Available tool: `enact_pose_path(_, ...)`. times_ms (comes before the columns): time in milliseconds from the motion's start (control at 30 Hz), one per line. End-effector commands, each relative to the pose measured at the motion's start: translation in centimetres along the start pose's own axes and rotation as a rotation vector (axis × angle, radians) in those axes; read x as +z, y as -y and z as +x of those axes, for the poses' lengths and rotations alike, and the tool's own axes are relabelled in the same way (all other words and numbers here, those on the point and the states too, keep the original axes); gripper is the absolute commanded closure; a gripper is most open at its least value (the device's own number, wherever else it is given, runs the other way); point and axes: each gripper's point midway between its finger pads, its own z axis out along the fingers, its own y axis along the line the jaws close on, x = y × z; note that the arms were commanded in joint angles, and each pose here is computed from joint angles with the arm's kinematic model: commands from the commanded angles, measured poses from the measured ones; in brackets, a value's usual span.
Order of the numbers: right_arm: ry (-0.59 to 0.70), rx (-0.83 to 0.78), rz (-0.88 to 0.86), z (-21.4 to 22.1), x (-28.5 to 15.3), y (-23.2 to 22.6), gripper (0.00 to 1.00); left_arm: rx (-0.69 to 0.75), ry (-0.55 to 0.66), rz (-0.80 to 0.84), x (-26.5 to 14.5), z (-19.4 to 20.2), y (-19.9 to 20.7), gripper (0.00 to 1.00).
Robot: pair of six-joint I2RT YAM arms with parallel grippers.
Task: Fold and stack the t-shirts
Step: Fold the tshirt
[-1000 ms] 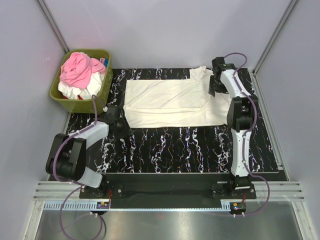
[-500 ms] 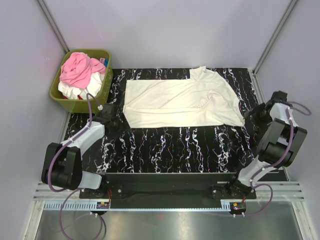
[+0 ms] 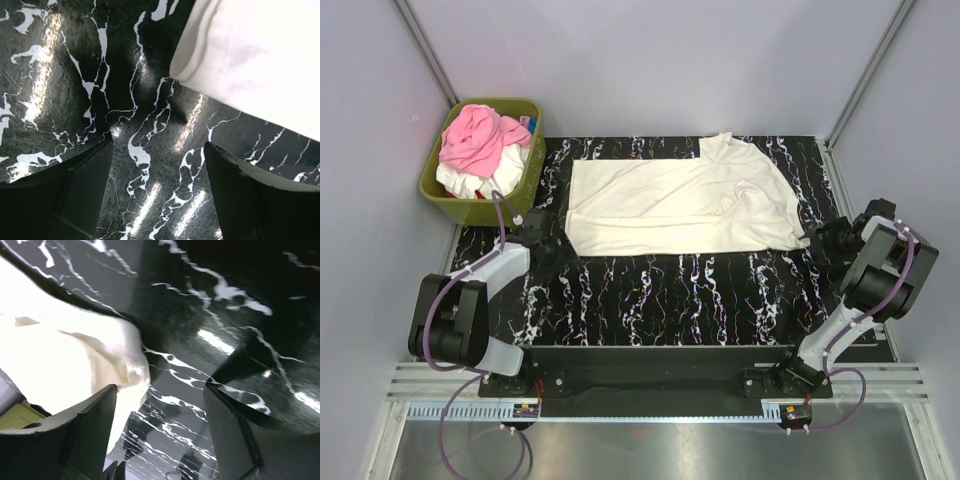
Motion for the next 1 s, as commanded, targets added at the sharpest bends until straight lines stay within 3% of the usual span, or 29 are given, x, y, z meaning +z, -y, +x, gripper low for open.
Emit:
enact_pose_path(0, 0.025, -0.051, -0.002, -0.1, 1.3, -0.9, 0.23, -0.027, 0.029, 0.035, 0.7, -0.8, 0.8, 0.22)
enact_pose_path(167, 0.109, -0.064, -0.052, 0.4, 0.2, -2.2, 0.26, -0.046, 0.022, 0.029, 1.4, -0.6, 0.7, 0.24)
enact_pose_path(300, 0.283, -0.079, -0.156, -0.5, -2.7, -3.5, 0.24, -0.043, 0.022, 0.029, 1.2, -0.5, 0.6, 0.25)
enact_pose_path(600, 0.261, -0.148, -0.177, 0.6, -2.1, -3.7, 0.18, -0.049, 0.021, 0.029, 1.2, -0.2, 0.4, 0.26)
enact_pose_path(833, 0.216, -0.151, -0.128, 0.5, -0.3, -3.8, 0.33, -0.05, 0.02, 0.028, 1.2, -0.3, 0.5, 0.27)
enact_pose_path(967, 0.203, -0.162, -0.113, 0.2, 0.6, -4.1, 0.61, -0.055, 0.016, 0.003, 1.5, -0.1, 0.0, 0.25)
